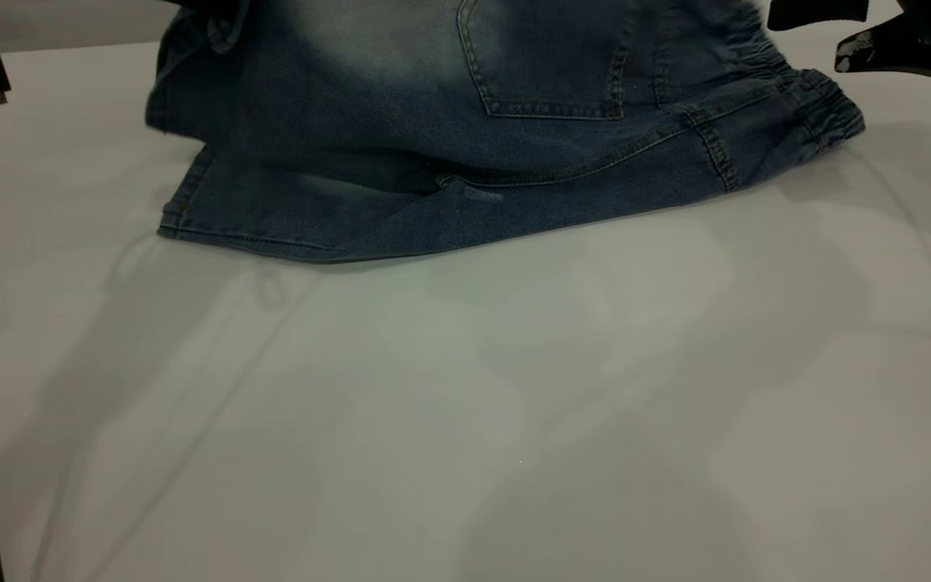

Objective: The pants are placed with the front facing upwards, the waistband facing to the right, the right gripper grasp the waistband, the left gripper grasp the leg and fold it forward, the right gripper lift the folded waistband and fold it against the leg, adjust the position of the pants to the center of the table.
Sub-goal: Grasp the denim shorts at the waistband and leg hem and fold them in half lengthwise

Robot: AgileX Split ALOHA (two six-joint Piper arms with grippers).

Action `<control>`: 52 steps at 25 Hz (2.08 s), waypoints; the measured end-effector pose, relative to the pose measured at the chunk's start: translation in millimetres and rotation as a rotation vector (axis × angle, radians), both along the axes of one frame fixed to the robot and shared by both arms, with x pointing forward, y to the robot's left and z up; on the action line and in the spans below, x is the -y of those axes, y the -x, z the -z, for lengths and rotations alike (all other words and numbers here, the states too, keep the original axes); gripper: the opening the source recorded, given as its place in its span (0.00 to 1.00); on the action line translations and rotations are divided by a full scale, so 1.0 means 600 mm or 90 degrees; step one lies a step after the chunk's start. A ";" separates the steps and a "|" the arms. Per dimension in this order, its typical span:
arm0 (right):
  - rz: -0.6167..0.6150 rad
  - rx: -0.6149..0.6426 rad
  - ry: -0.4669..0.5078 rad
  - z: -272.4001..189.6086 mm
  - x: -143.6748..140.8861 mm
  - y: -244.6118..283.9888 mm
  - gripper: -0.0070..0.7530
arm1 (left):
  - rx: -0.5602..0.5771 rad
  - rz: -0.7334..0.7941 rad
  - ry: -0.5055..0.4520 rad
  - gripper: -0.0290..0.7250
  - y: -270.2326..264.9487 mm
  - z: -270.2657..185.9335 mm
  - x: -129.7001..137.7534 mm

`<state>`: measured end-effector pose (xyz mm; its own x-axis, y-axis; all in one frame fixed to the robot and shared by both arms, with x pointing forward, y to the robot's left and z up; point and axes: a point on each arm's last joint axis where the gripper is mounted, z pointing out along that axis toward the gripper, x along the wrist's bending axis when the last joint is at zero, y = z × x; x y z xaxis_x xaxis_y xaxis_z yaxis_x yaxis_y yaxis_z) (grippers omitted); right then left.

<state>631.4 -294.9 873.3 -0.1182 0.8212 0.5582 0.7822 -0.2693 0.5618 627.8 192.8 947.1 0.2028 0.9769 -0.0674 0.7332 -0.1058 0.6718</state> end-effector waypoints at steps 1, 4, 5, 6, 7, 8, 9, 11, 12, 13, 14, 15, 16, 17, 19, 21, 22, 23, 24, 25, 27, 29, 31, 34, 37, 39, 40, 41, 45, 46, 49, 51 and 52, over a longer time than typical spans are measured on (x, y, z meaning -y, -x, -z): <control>0.000 0.000 0.000 0.000 0.000 0.000 0.78 | -0.004 -0.007 0.005 0.08 0.000 0.000 0.000; 0.000 0.001 0.000 -0.001 0.000 0.000 0.78 | -0.024 -0.033 0.025 0.08 0.003 0.003 -0.001; 0.000 0.001 0.000 -0.001 0.000 0.000 0.77 | -0.035 -0.042 0.030 0.08 0.004 0.004 -0.001; 0.000 0.001 0.000 -0.001 0.000 0.000 0.77 | -0.047 -0.049 0.033 0.08 0.006 0.006 -0.002; 0.000 0.001 0.000 -0.001 0.000 0.000 0.77 | -0.055 -0.050 0.031 0.08 0.008 0.007 -0.002; 0.000 0.001 0.000 -0.001 0.000 0.000 0.77 | -0.066 -0.050 0.027 0.08 0.010 0.009 -0.002; 0.000 0.001 0.000 -0.001 0.000 0.000 0.77 | -0.073 -0.049 0.024 0.08 0.011 0.010 -0.003; 0.000 0.001 0.000 -0.001 0.000 0.000 0.77 | -0.085 -0.051 0.020 0.08 0.013 0.011 -0.005; 0.000 0.001 0.000 -0.001 0.000 0.000 0.77 | -0.086 -0.051 0.018 0.08 0.013 0.012 -0.007; 0.000 0.001 0.000 -0.001 0.000 0.000 0.77 | -0.084 -0.052 0.018 0.08 0.012 0.011 -0.009; 0.000 0.001 0.000 -0.001 0.000 0.000 0.77 | -0.080 -0.053 0.019 0.08 0.011 0.011 -0.010; 0.000 0.001 0.000 -0.001 0.000 0.000 0.77 | -0.078 -0.054 0.019 0.08 0.010 0.011 -0.012; 0.000 0.000 0.001 0.000 0.000 0.000 0.77 | -0.079 -0.062 0.024 0.08 0.009 0.011 -0.015; 0.000 0.000 0.001 0.000 0.000 0.000 0.77 | -0.084 -0.072 0.032 0.08 0.010 0.011 -0.016; 0.000 0.000 0.001 0.000 0.000 0.000 0.77 | -0.091 -0.085 0.040 0.08 0.010 0.012 -0.016; 0.000 0.000 0.001 0.000 0.000 0.000 0.77 | -0.094 -0.092 0.047 0.08 0.009 0.009 -0.015; 0.000 0.000 0.001 0.000 0.000 0.000 0.77 | -0.094 -0.093 0.047 0.08 0.008 0.007 -0.015; 0.000 0.000 0.001 0.000 0.000 0.000 0.77 | -0.093 -0.095 0.052 0.08 0.006 0.004 -0.014; 0.000 0.000 0.001 0.000 0.000 0.000 0.77 | -0.095 -0.098 0.057 0.08 0.005 0.001 -0.013; 0.001 0.000 0.001 0.000 0.000 0.000 0.77 | -0.098 -0.101 0.062 0.08 0.003 -0.003 -0.012; 0.001 0.000 0.001 0.000 0.000 0.000 0.77 | -0.103 -0.102 0.067 0.08 -0.002 -0.012 -0.010; 0.001 0.000 0.002 0.000 0.000 0.000 0.77 | -0.103 -0.101 0.068 0.08 -0.006 -0.019 -0.008; 0.002 0.000 0.003 0.000 0.001 0.000 0.77 | -0.102 -0.100 0.067 0.08 -0.007 -0.022 -0.008; 0.002 0.000 0.003 0.000 0.001 0.000 0.77 | -0.103 -0.100 0.066 0.08 -0.007 -0.022 -0.008; 0.002 0.000 0.003 0.000 0.001 0.000 0.77 | -0.098 -0.084 0.050 0.09 -0.007 -0.022 -0.009; 0.002 0.000 0.003 0.000 0.001 0.000 0.77 | -0.092 -0.063 0.029 0.11 -0.008 -0.022 -0.010; 0.002 0.000 0.003 0.000 0.001 0.000 0.77 | -0.092 -0.059 0.026 0.13 -0.007 -0.022 -0.010; 0.002 0.000 0.003 0.000 0.001 0.000 0.77 | -0.091 -0.055 0.023 0.16 -0.007 -0.022 -0.010; 0.002 0.000 0.003 0.000 0.001 0.000 0.77 | -0.090 -0.051 0.019 0.33 -0.007 -0.022 -0.010; 0.002 0.000 0.003 0.000 0.001 0.000 0.77 | -0.090 -0.051 0.019 0.37 -0.007 -0.022 -0.010; 0.003 0.000 0.003 0.000 0.002 0.000 0.77 | -0.087 -0.051 0.021 0.50 -0.008 -0.022 -0.009; 0.005 0.000 0.003 0.000 0.005 0.000 0.77 | -0.080 -0.051 0.023 0.56 -0.009 -0.023 -0.009; 0.008 -0.001 0.000 0.000 0.007 0.000 0.77 | -0.077 -0.050 0.023 0.58 -0.010 -0.024 -0.009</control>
<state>631.4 -299.1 873.5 -0.1074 0.8229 0.5579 0.7795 -0.2787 0.5611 633.8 198.2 961.4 0.1135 0.9860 -0.1222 0.8139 -0.0217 0.5806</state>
